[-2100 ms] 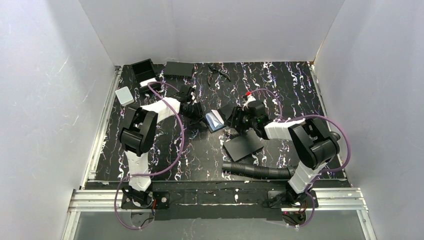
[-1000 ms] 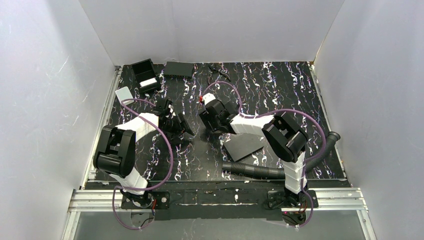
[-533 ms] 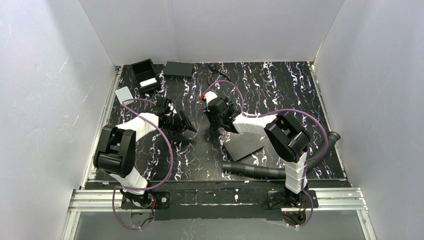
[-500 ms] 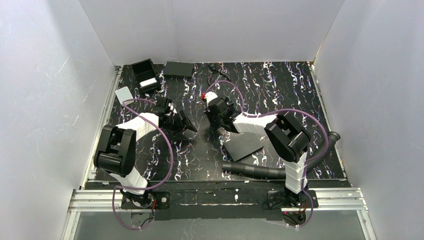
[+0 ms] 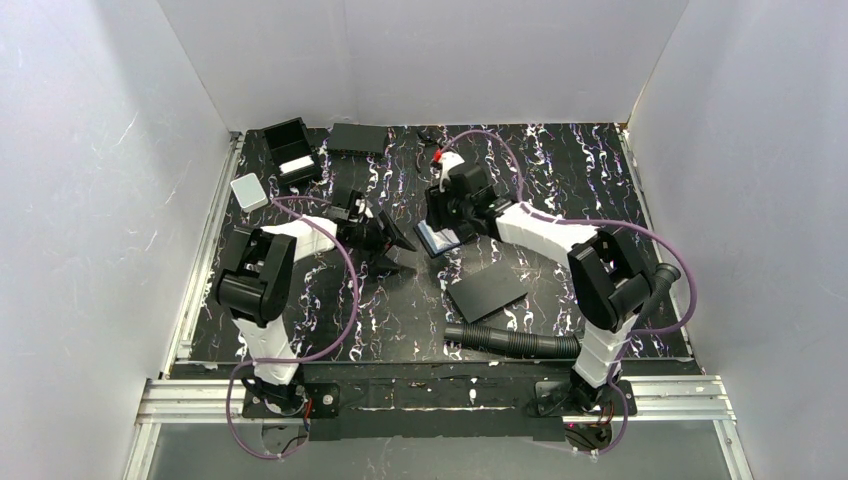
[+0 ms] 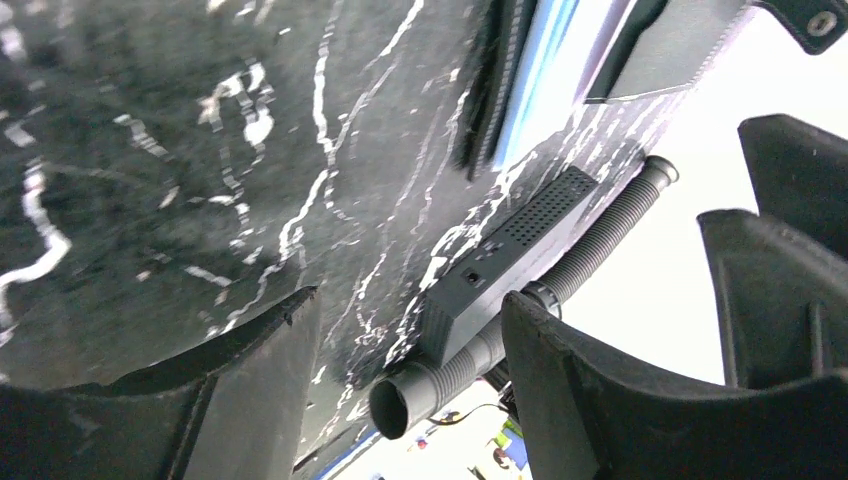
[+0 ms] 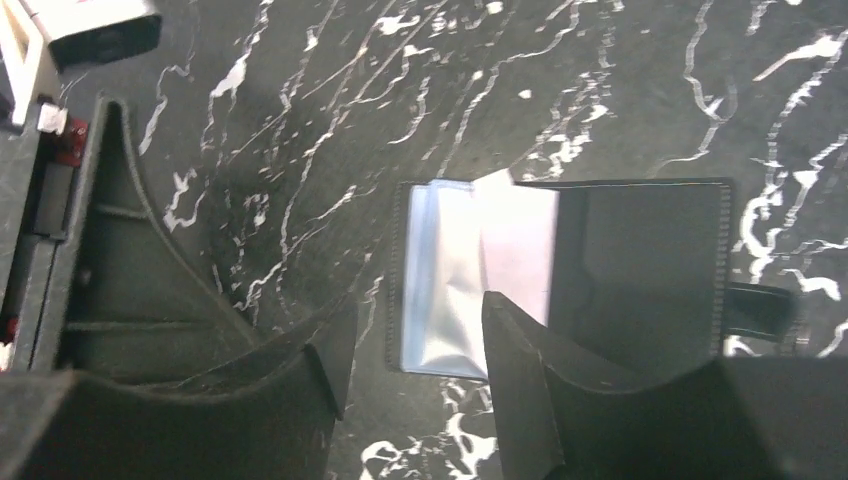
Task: Put the credit cards into the card holder
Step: Open the card holder at the center of the board.
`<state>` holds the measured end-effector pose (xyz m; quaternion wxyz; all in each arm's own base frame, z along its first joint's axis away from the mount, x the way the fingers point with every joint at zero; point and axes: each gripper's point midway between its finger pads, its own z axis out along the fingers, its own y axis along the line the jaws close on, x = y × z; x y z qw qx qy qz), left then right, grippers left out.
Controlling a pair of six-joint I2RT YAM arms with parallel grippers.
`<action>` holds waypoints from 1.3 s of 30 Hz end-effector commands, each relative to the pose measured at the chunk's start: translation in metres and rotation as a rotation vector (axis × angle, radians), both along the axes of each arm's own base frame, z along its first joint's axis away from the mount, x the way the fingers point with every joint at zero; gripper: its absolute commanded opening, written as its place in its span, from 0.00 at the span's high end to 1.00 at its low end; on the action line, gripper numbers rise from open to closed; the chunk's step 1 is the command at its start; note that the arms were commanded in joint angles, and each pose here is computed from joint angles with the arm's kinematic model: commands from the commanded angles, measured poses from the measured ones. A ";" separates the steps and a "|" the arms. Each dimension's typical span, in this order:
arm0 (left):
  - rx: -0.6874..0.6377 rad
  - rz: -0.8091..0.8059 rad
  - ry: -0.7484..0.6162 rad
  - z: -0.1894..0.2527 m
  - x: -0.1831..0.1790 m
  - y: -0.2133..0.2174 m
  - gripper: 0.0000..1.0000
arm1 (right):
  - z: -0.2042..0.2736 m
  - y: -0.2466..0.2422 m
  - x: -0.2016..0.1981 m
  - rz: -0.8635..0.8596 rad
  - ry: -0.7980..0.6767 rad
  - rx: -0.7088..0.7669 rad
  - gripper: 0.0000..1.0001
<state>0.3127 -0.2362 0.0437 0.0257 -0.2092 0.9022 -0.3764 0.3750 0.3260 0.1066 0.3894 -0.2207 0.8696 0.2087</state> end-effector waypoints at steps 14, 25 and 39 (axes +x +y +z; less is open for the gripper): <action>-0.016 0.067 0.021 -0.017 0.046 -0.033 0.61 | -0.057 -0.025 0.022 0.026 0.184 0.037 0.54; 0.070 0.046 0.007 -0.029 0.050 -0.028 0.69 | -0.094 -0.058 0.019 -0.076 0.292 0.139 0.68; 0.016 0.056 -0.071 -0.043 0.072 -0.047 0.69 | -0.101 -0.051 0.015 -0.076 0.374 0.311 0.68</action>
